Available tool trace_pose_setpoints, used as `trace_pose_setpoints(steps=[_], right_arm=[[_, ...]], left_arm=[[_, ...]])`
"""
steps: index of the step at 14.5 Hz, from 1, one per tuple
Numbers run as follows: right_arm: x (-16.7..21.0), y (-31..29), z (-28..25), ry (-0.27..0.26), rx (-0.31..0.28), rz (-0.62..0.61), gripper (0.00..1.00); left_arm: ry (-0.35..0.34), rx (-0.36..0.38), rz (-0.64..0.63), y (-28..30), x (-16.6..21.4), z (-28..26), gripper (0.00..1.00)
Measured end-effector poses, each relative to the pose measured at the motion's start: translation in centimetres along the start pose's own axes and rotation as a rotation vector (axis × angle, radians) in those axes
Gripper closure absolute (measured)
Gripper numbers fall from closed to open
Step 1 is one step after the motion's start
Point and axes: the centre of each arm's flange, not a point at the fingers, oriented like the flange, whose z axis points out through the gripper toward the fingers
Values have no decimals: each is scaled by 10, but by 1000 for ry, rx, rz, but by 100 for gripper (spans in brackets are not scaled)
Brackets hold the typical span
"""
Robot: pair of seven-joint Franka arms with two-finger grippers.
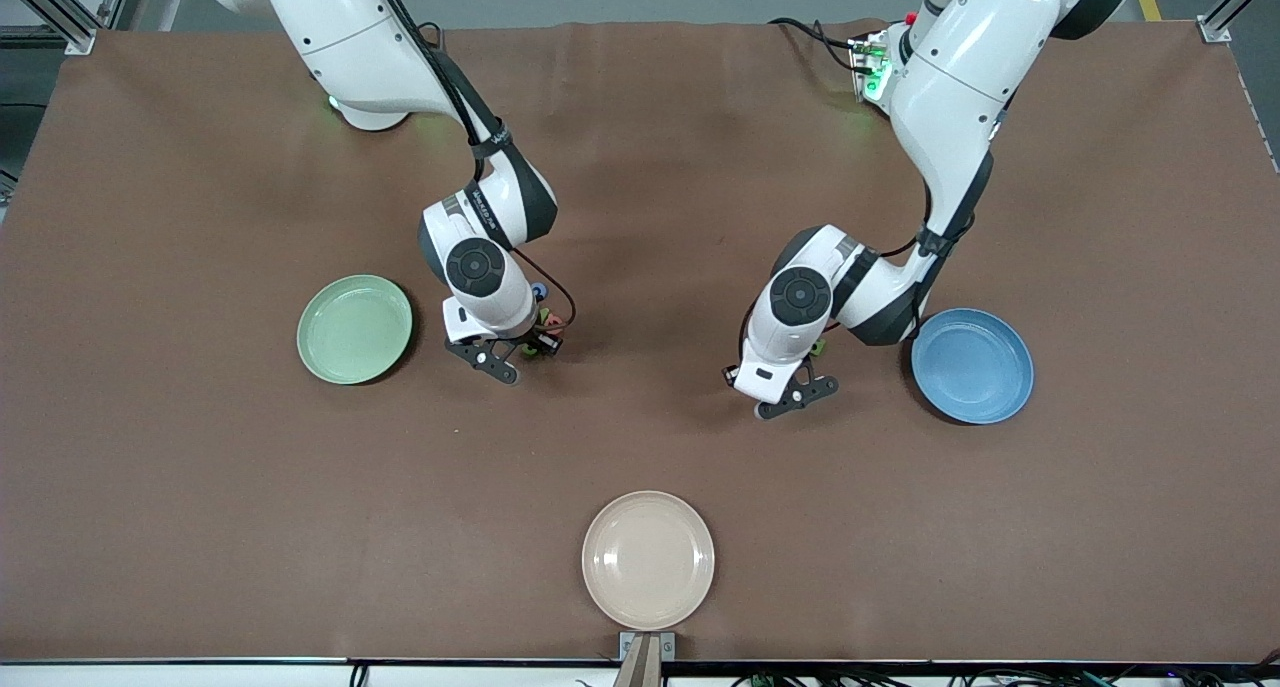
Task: Sort upper and lower case letters into plates
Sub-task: 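Grasp the blue m with the left gripper while the right gripper grasps the B, then drop the m on the blue plate while the right gripper drops B on green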
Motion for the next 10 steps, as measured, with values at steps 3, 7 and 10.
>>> trace_pose_setpoints(steps=[3, 7, 10], right_arm=[[0, 1, 0, 0, 0, 1, 74], [10, 5, -8, 9, 6, 12, 74], [41, 27, -41, -6, -5, -4, 74]], left_arm=[[20, -9, -4, -6, 2, -21, 60], [51, 17, 43, -37, 16, -76, 60], [36, 76, 136, -82, 31, -101, 60]])
